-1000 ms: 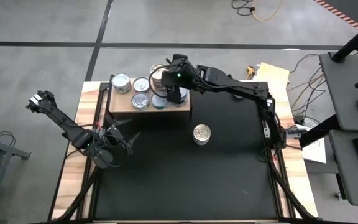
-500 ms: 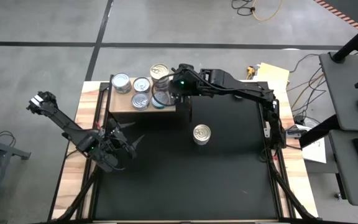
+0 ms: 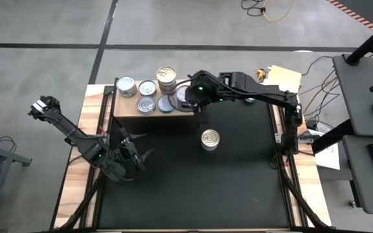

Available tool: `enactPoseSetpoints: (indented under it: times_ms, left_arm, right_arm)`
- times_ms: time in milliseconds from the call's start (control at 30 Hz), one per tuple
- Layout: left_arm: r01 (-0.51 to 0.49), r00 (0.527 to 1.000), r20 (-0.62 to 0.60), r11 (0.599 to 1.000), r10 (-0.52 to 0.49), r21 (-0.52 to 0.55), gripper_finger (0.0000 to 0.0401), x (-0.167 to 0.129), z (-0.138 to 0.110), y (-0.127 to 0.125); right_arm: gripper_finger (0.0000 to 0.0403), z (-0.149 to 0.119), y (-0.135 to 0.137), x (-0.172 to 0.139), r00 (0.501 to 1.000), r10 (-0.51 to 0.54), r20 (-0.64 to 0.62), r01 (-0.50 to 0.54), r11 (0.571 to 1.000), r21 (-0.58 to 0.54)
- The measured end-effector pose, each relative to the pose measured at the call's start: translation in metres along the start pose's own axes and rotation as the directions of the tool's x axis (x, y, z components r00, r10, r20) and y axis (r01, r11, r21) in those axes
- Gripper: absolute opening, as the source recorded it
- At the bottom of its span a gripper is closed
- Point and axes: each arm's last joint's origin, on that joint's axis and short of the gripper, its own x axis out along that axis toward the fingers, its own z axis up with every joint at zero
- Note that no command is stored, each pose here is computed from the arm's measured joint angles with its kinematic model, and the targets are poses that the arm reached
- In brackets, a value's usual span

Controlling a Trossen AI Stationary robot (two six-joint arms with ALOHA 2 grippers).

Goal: Stack canned seafood by type on shelf
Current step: Put the yellow/blue tuna can on the shelf

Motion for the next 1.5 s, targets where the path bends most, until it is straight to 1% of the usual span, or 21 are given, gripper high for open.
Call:
enactPoseSetpoints:
  times_ms: [100,200,300,400,500,567,633,667,767,800,867,1000,1067,1133,1167,1233,1333,1367,1400,1433,1500]
  left_arm:
    - [0.010,1.000,0.010,1.000,-0.010,0.009,0.0296,0.000,0.002,-0.001]
    - [0.043,0.999,0.021,0.999,-0.044,0.025,0.0296,0.000,0.006,-0.004]
    - [0.068,0.997,0.034,0.997,-0.069,0.040,0.0296,0.000,0.010,-0.006]
    - [0.072,0.996,0.043,0.996,-0.074,0.046,0.0296,0.000,0.011,-0.006]
    - [0.071,0.996,0.043,0.996,-0.073,0.047,0.0296,0.000,0.011,-0.006]
    - [0.067,0.997,0.043,0.996,-0.069,0.051,0.0296,0.000,0.011,-0.007]
    - [0.057,0.997,0.045,0.997,-0.059,0.060,0.0296,0.000,0.011,-0.007]
    - [0.048,0.998,0.047,0.997,-0.051,0.062,0.0296,0.000,0.011,-0.007]
    - [0.023,0.998,0.055,0.997,-0.027,0.074,0.0296,0.001,0.011,-0.006]
    - [0.016,0.998,0.057,0.997,-0.021,0.080,0.0296,0.001,0.011,-0.006]
    - [0.011,0.998,0.058,0.996,-0.016,0.091,0.0296,0.001,0.011,-0.006]
    - [0.009,0.998,0.061,0.995,-0.015,0.104,0.0296,0.001,0.012,-0.006]
    - [0.008,0.998,0.061,0.994,-0.015,0.108,0.0296,0.001,0.012,-0.006]
    - [0.008,0.998,0.061,0.994,-0.014,0.112,0.0296,0.001,0.012,-0.006]
    - [0.007,0.998,0.062,0.994,-0.014,0.112,0.0296,0.001,0.012,-0.006]
    - [0.006,0.998,0.062,0.993,-0.014,0.116,0.0296,0.001,0.012,-0.006]
    - [0.006,0.998,0.062,0.993,-0.013,0.120,0.0296,0.001,0.012,-0.006]
    - [0.005,0.998,0.062,0.993,-0.013,0.120,0.0296,0.001,0.012,-0.006]
    - [0.005,0.998,0.062,0.993,-0.012,0.120,0.0296,0.001,0.012,-0.006]
    - [0.004,0.998,0.062,0.993,-0.012,0.120,0.0296,0.001,0.012,-0.006]
    - [0.004,0.998,0.062,0.993,-0.011,0.119,0.0296,0.001,0.012,-0.006]
  right_arm:
    - [0.0196,-0.009,0.003,-0.004,1.000,0.000,0.005,0.000,1.000,0.020]
    - [0.0196,-0.020,0.006,-0.009,0.999,-0.005,0.031,0.003,0.999,0.042]
    - [0.0196,-0.034,0.010,-0.016,0.998,-0.013,0.059,0.009,0.997,0.073]
    - [0.0196,-0.051,0.014,-0.020,0.997,-0.030,0.071,0.022,0.992,0.121]
    - [0.0194,-0.069,0.016,-0.025,0.993,-0.100,0.056,0.088,0.978,0.189]
    - [0.0194,-0.082,0.017,-0.026,0.982,-0.187,0.021,0.177,0.954,0.240]
    - [0.0194,-0.097,0.017,-0.027,0.957,-0.288,-0.030,0.284,0.913,0.292]
    - [0.0193,-0.104,0.017,-0.025,0.939,-0.339,-0.063,0.341,0.885,0.316]
    - [0.0187,-0.129,0.018,-0.019,0.859,-0.484,-0.167,0.509,0.772,0.382]
    - [0.0184,-0.138,0.017,-0.016,0.832,-0.518,-0.199,0.552,0.736,0.391]
    - [0.0176,-0.153,0.014,-0.008,0.800,-0.542,-0.256,0.598,0.690,0.408]
    - [0.0149,-0.182,0.000,0.010,0.780,-0.515,-0.355,0.625,0.619,0.475]
    - [0.0133,-0.195,-0.012,0.016,0.764,-0.506,-0.401,0.645,0.572,0.506]
    - [0.0115,-0.210,-0.027,0.021,0.743,-0.497,-0.448,0.668,0.515,0.537]
    - [0.0106,-0.218,-0.035,0.023,0.735,-0.486,-0.474,0.677,0.484,0.554]
    - [0.0086,-0.235,-0.052,0.026,0.713,-0.456,-0.533,0.699,0.401,0.592]
    - [0.0054,-0.263,-0.075,0.032,0.676,-0.401,-0.618,0.731,0.262,0.630]
    - [0.0044,-0.272,-0.081,0.035,0.675,-0.372,-0.637,0.732,0.232,0.641]
    - [0.0034,-0.280,-0.087,0.039,0.687,-0.340,-0.642,0.721,0.213,0.659]
    - [0.0026,-0.287,-0.092,0.043,0.707,-0.311,-0.635,0.702,0.204,0.682]
    - [0.0014,-0.297,-0.097,0.055,0.754,-0.255,-0.605,0.654,0.213,0.726]
